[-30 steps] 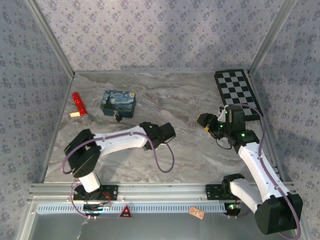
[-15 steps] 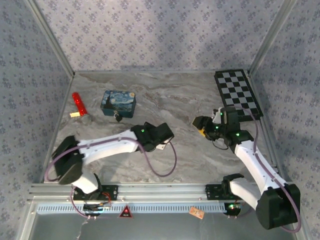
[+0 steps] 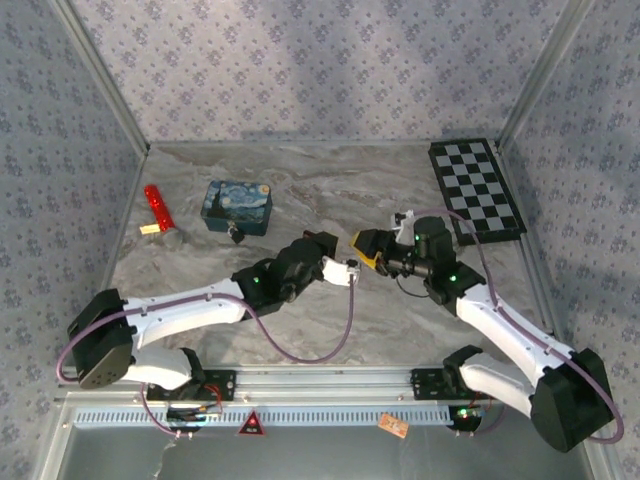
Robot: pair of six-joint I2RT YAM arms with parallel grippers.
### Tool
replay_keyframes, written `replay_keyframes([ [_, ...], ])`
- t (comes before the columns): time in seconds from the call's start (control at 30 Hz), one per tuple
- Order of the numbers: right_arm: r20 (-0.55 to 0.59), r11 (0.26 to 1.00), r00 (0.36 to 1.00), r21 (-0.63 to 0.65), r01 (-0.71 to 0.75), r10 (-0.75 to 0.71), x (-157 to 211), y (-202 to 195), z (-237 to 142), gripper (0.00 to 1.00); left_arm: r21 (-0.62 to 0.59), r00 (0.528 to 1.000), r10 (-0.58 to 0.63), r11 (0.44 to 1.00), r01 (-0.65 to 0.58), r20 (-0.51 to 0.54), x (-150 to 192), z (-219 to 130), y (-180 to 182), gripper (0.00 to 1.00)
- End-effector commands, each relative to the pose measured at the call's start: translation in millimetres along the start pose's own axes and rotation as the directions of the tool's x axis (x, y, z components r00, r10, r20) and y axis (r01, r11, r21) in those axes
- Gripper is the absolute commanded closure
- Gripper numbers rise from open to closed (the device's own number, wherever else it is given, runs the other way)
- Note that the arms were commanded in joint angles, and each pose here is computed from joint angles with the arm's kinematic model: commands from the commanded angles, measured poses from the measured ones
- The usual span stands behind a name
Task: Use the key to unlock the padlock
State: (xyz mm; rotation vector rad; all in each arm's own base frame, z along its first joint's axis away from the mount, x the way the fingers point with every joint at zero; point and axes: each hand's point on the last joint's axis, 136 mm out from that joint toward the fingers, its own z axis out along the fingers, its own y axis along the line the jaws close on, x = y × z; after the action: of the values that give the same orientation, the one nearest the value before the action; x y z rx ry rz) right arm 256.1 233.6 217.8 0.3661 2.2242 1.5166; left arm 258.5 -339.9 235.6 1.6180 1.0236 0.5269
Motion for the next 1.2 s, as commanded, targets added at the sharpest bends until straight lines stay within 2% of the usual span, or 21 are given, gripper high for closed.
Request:
replay_keyframes([
  [0.0,0.074,0.994,0.997,-0.103,-0.028,0.036,-6.5,29.0,-7.5,0.52,-0.146,0.982,-0.093,0.982,0.118,0.166,-19.4,-12.9,45.9,1.0],
  [0.13,0.1,0.992,0.994,-0.123,-0.027,0.039,-5.0,37.5,-14.3,0.56,-0.144,0.955,-0.176,0.966,0.214,0.237,-10.3,-19.6,53.4,1.0],
  [0.3,0.11,0.994,0.993,-0.105,-0.032,0.043,-4.8,36.4,-17.1,0.6,-0.131,0.946,-0.17,0.969,0.212,0.274,-7.4,-22.7,50.3,1.0],
  [0.43,0.092,0.991,0.995,-0.13,-0.033,0.045,-3.3,48.2,-14.5,0.61,-0.04,0.912,-0.225,0.967,0.254,0.343,-10.9,-30.2,39.5,1.0],
  [0.5,0.09,0.989,0.995,-0.145,-0.024,0.038,-2.3,55.2,-15.4,0.62,-0.007,0.922,-0.198,0.977,0.213,0.332,-10.8,-29.2,29.6,1.0],
  [0.8,0.13,0.987,0.991,-0.158,0.016,0.005,-3.5,70.0,-35.0,0.63,-0.037,0.953,-0.154,0.985,0.169,0.259,11.5,-24.0,28.1,1.0],
  [1.17,0.08,0.987,0.997,-0.159,-0.003,0.015,3.6,76.8,-19.8,0.68,-0.022,0.959,-0.118,0.992,0.128,0.258,7.8,-21.1,17.1,1.0],
])
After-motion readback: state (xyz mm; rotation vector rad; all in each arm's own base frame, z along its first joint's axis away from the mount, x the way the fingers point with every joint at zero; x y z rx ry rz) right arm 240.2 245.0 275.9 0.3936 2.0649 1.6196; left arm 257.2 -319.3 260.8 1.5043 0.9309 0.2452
